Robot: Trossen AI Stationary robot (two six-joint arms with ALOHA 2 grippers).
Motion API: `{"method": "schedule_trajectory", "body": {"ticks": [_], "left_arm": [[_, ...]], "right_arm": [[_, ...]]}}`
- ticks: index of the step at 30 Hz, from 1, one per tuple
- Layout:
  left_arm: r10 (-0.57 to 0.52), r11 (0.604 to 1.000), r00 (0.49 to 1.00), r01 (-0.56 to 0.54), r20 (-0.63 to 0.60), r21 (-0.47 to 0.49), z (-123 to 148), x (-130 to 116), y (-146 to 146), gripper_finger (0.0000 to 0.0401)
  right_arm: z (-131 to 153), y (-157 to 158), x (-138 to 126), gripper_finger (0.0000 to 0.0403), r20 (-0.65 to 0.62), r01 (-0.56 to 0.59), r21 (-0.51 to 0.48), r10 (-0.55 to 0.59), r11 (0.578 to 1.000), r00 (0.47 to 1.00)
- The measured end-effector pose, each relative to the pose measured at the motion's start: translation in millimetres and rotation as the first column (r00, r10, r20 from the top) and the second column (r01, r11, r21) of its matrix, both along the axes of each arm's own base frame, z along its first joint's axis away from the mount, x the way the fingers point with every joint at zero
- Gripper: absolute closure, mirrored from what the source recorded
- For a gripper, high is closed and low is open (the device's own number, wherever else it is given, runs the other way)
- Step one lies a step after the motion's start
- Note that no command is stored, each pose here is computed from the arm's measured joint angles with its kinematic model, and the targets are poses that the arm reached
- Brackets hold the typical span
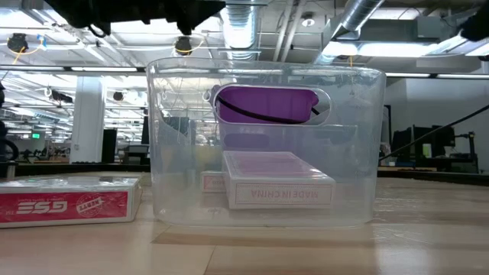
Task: Pick & Place Toys
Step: Put the green game piece into the yellow bin
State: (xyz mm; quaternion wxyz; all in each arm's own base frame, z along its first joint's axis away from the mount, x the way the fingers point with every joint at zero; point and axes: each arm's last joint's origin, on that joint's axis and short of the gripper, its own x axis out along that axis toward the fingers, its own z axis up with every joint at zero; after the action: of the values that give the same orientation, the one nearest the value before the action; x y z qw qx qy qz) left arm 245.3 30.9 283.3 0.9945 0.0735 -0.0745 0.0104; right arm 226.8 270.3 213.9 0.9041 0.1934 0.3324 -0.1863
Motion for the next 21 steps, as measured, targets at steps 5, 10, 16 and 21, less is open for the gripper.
{"method": "schedule_trajectory", "body": {"ticks": [5,10,16,21], "left_arm": [[-0.019,0.999,1.0,0.019,-0.002,0.03,0,0,-6,0.0116],[-0.018,0.999,1.0,0.018,-0.003,0.031,0,0,-6,0.0116],[-0.018,0.999,1.0,0.018,0.003,0.033,0,0,-6,0.0116],[-0.018,0.999,1.0,0.018,0.004,0.033,1,0,-6,0.0116]], "right_arm": [[-3,-8,1,0.0101,-0.054,0.1,0.068,-0.096,0.993,0.994],[-19,-10,9,0.0101,-0.152,0.145,0.101,-0.129,0.984,0.98],[-49,-13,24,0.0101,-0.355,0.167,0.126,-0.112,0.978,0.928],[-54,-8,29,0.0101,-0.392,0.144,0.13,-0.083,0.981,0.916]]}}
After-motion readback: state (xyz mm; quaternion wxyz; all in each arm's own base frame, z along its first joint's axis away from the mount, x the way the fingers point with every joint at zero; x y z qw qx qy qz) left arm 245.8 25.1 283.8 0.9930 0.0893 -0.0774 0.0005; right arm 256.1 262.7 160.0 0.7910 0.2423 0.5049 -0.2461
